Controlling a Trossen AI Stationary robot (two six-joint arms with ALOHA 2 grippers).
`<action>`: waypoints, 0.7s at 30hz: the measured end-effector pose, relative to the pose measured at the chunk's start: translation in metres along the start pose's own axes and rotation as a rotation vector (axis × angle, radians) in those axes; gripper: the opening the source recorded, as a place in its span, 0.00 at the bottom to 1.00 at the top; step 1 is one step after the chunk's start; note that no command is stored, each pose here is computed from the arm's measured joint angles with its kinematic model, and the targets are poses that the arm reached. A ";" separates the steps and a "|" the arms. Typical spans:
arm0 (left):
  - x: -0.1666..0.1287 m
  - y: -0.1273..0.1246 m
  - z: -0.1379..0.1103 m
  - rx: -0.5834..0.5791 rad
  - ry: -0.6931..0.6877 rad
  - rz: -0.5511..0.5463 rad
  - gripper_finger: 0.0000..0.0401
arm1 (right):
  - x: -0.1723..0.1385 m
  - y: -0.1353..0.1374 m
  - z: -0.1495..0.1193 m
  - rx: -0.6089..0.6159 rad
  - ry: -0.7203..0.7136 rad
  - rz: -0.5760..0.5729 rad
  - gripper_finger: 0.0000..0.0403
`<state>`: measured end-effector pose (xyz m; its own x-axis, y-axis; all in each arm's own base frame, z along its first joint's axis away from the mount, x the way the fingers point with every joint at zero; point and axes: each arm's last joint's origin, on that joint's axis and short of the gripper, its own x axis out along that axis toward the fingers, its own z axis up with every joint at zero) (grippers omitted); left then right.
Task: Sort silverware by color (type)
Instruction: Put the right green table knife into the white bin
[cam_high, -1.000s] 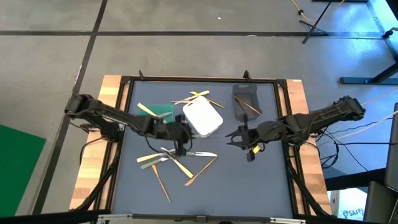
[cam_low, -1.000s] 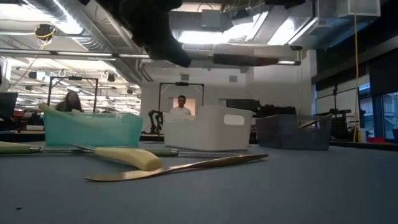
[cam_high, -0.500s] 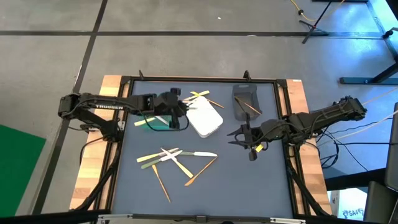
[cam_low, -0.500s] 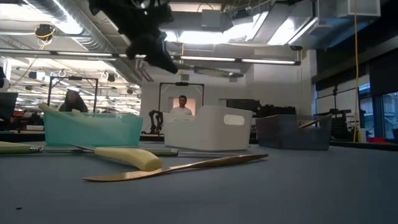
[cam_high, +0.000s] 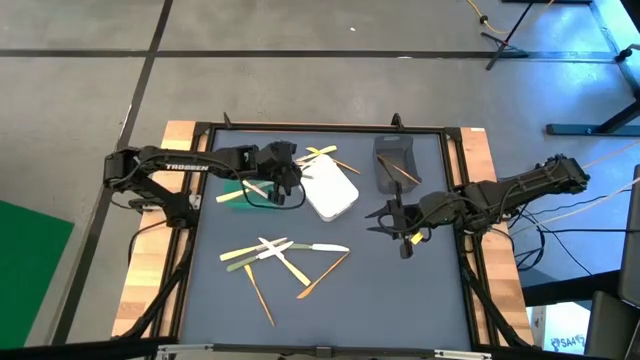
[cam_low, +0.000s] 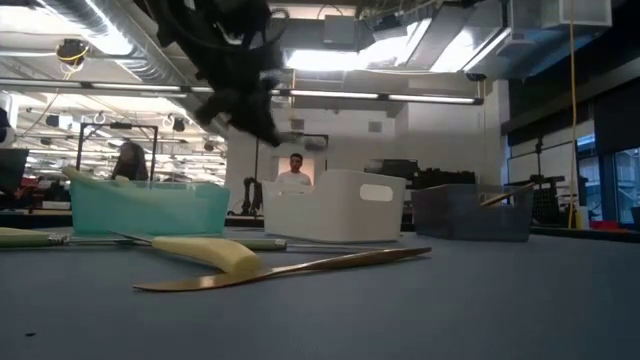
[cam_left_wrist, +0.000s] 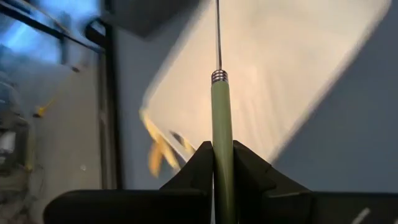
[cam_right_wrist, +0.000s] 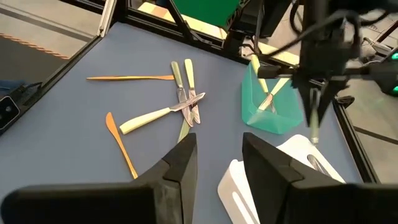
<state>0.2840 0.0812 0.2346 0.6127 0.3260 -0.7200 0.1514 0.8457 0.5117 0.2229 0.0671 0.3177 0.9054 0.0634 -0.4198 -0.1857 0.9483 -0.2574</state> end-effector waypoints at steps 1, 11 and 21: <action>0.005 -0.002 -0.001 0.004 0.012 -0.011 0.06 | 0.000 0.000 0.000 0.001 -0.003 -0.001 0.29; 0.043 -0.014 -0.006 0.080 0.076 -0.076 0.07 | 0.000 0.000 0.001 0.006 -0.010 -0.002 0.29; 0.055 -0.019 -0.009 0.084 0.094 -0.101 0.09 | 0.000 0.000 0.001 0.006 -0.009 0.000 0.29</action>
<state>0.3080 0.0867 0.1814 0.5167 0.2821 -0.8084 0.2758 0.8390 0.4690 0.2233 0.0673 0.3184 0.9089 0.0660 -0.4118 -0.1832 0.9502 -0.2520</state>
